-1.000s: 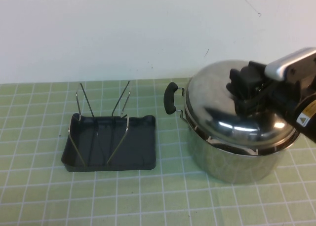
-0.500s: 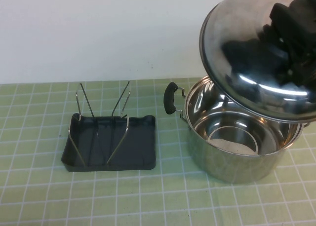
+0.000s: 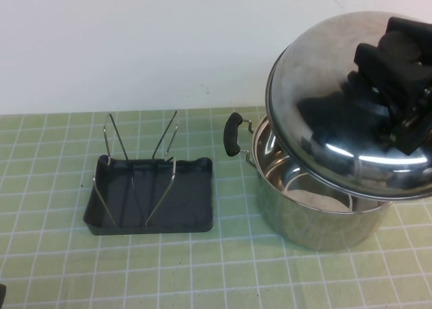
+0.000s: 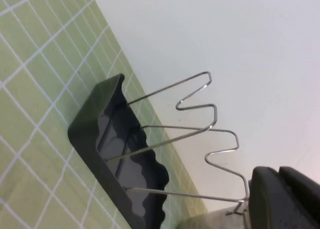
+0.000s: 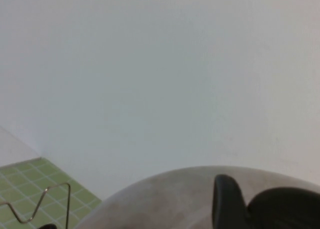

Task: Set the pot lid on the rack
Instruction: Hand over the pot lid

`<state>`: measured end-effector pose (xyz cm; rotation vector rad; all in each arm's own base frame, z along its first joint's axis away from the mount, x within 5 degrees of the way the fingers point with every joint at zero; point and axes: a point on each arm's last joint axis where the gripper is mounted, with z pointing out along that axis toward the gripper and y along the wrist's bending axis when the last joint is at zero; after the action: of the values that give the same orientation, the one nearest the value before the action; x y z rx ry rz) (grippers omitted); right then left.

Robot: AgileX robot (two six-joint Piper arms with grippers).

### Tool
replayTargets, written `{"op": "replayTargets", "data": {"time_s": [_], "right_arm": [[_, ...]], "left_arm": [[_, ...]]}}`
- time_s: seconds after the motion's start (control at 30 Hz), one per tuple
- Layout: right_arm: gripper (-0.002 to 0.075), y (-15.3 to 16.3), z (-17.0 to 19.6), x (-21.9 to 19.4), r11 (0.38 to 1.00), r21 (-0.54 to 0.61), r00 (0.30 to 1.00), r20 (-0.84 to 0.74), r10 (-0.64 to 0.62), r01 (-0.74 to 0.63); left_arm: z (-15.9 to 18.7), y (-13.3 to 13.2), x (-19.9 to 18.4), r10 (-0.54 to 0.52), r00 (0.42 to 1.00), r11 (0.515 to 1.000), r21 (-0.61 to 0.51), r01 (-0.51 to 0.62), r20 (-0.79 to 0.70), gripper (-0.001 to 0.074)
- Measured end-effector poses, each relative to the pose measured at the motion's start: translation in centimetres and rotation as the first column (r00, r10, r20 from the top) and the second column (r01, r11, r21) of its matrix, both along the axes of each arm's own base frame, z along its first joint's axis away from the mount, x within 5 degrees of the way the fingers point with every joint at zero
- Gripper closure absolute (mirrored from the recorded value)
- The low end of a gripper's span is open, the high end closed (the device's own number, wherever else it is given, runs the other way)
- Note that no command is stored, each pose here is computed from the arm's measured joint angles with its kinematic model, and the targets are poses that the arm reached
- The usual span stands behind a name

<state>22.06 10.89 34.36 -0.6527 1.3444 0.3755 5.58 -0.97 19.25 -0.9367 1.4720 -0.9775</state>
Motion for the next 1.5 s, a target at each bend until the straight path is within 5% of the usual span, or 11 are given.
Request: {"op": "replayTargets", "data": {"time_s": [0.1,0.17,0.3,0.4,0.5,0.63,0.8,0.97,1.27,1.5], "right_arm": [[0.0387,0.1,-0.1,-0.1,1.0,-0.027,1.0,0.003,0.015,-0.015],[0.0387,0.2,-0.2,-0.1,0.999,-0.026,1.0,-0.004,0.021,-0.021],[0.0387,0.2,-0.2,-0.1,0.999,-0.022,1.0,-0.01,0.025,-0.025],[0.0387,0.2,-0.2,-0.1,1.0,-0.014,1.0,-0.015,0.027,-0.027],[0.0387,0.3,-0.1,-0.2,0.999,-0.002,0.999,-0.006,0.037,-0.037],[0.0387,0.4,0.5,-0.4,0.995,0.07,0.998,0.019,0.064,-0.065],[0.0387,0.4,1.3,-0.6,0.983,0.156,0.994,0.059,0.091,-0.099],[0.0387,0.6,1.7,-0.9,0.973,0.185,0.987,0.101,0.122,-0.139],[0.0387,0.7,2.0,-1.1,0.965,0.202,0.981,0.13,0.144,-0.168],[0.0387,0.7,2.0,-1.3,0.964,0.193,0.977,0.142,0.158,-0.184]], "left_arm": [[-0.1,-0.2,0.0,-0.026,1.0,1.0,-0.017,0.026,-0.014,0.0738],[-0.2,-0.9,-0.2,-0.11,0.993,0.991,0.07,0.112,-0.033,0.0738],[2.6,-2.5,-0.9,-0.319,0.947,0.92,0.257,0.297,0.046,0.0738],[4.9,-3.2,-0.3,-0.406,0.909,0.883,0.296,0.365,0.089,0.0718],[6.5,-3.9,1.0,-0.491,0.865,0.839,0.323,0.438,0.102,0.064],[8.7,-4.8,3.8,-0.596,0.801,0.762,0.353,0.543,0.055,0.0437],[13.2,-6.3,8.6,-0.768,0.638,0.62,0.319,0.717,0.057,0.0259],[16.6,-7.3,13.0,-0.878,0.468,0.473,0.33,0.817,0.099,0.023],[18.2,-12.2,17.4,-0.939,0.331,0.339,0.376,0.862,0.088,0.0225],[19.5,-17.2,18.2,-0.955,0.284,0.29,0.458,0.84,0.084,0.0226]]}}
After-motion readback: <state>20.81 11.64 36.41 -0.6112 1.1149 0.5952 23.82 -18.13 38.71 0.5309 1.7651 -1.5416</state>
